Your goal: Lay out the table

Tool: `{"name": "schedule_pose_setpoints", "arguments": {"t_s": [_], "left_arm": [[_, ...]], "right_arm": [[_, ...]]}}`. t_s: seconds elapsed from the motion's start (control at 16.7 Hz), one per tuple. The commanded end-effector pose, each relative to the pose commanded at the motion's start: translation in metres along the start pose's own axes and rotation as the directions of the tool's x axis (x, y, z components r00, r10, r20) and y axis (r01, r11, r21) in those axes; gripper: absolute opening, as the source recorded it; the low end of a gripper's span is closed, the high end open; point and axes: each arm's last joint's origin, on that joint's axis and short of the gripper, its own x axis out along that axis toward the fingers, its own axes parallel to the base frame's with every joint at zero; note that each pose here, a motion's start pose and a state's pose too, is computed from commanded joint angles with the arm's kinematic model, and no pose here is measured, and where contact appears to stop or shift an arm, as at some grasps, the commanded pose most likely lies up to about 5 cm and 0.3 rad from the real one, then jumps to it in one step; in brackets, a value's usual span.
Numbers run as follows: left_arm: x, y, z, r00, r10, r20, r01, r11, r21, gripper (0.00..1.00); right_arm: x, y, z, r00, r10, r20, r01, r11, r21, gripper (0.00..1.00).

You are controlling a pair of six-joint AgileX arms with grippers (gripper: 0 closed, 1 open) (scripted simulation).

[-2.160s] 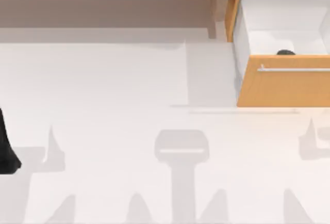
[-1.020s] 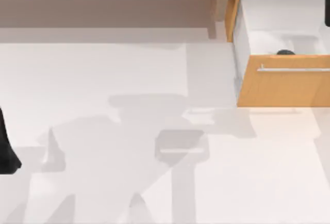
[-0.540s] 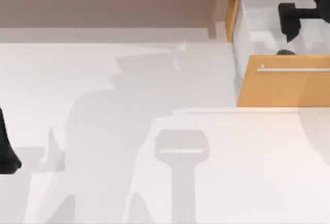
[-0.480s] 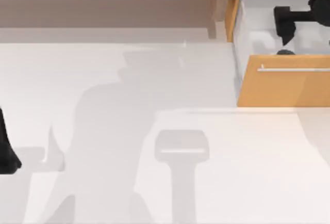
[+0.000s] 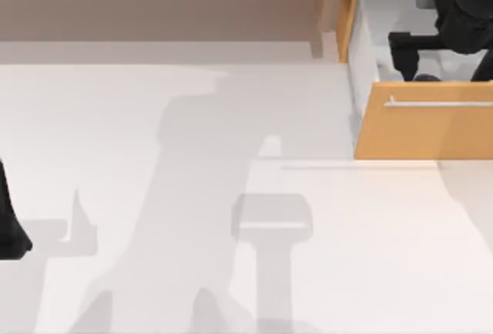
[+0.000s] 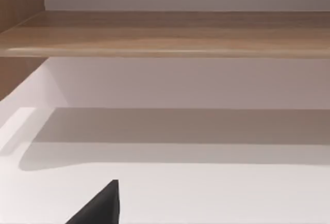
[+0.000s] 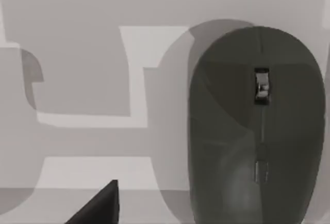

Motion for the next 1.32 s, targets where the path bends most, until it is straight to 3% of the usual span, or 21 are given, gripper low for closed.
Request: {"name": "schedule_pose_setpoints", "arguments": {"t_s": [1.32], "left_arm": [[0.0,0.0,0.0,1.0,0.0,0.0,0.0,1.0,0.0,1.0]], "right_arm": [[0.027,0.0,0.0,1.0,0.0,0.004,0.0,1.0,0.0,1.0]]}}
